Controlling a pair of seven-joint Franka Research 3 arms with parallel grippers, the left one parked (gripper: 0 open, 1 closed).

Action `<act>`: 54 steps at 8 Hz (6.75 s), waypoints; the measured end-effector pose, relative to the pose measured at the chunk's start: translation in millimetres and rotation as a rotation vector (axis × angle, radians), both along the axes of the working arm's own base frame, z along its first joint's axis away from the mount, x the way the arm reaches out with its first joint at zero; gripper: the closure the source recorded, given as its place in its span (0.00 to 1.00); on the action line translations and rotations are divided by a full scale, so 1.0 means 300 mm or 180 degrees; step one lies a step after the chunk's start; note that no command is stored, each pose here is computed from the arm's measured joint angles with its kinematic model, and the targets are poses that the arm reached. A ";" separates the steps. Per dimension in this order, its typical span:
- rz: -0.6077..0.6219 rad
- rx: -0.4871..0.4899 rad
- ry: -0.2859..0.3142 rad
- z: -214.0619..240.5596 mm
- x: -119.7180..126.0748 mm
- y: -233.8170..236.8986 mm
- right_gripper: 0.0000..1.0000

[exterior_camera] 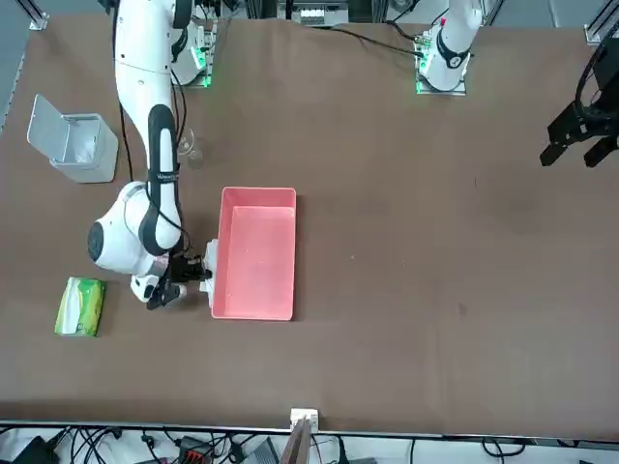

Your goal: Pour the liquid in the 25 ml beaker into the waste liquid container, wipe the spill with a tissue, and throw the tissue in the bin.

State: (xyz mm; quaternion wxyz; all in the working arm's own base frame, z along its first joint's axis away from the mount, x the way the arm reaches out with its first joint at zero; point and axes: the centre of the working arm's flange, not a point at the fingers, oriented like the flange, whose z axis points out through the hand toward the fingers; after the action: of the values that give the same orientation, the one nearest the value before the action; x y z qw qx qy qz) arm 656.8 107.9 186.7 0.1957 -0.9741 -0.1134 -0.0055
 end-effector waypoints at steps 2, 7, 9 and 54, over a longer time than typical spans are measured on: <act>-0.0017 0.0010 0.0028 -0.004 -0.018 -0.001 0.98; -0.0048 0.0045 0.0159 -0.007 -0.117 0.016 0.98; -0.0057 0.0010 0.0189 0.005 -0.158 0.015 0.98; 0.0349 -0.1274 0.0079 1.110 -0.710 -0.960 0.98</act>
State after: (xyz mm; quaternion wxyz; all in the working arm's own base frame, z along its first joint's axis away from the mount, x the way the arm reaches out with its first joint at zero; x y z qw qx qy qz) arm 443.8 -180.1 519.6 -0.0004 -0.9859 -0.1626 0.0398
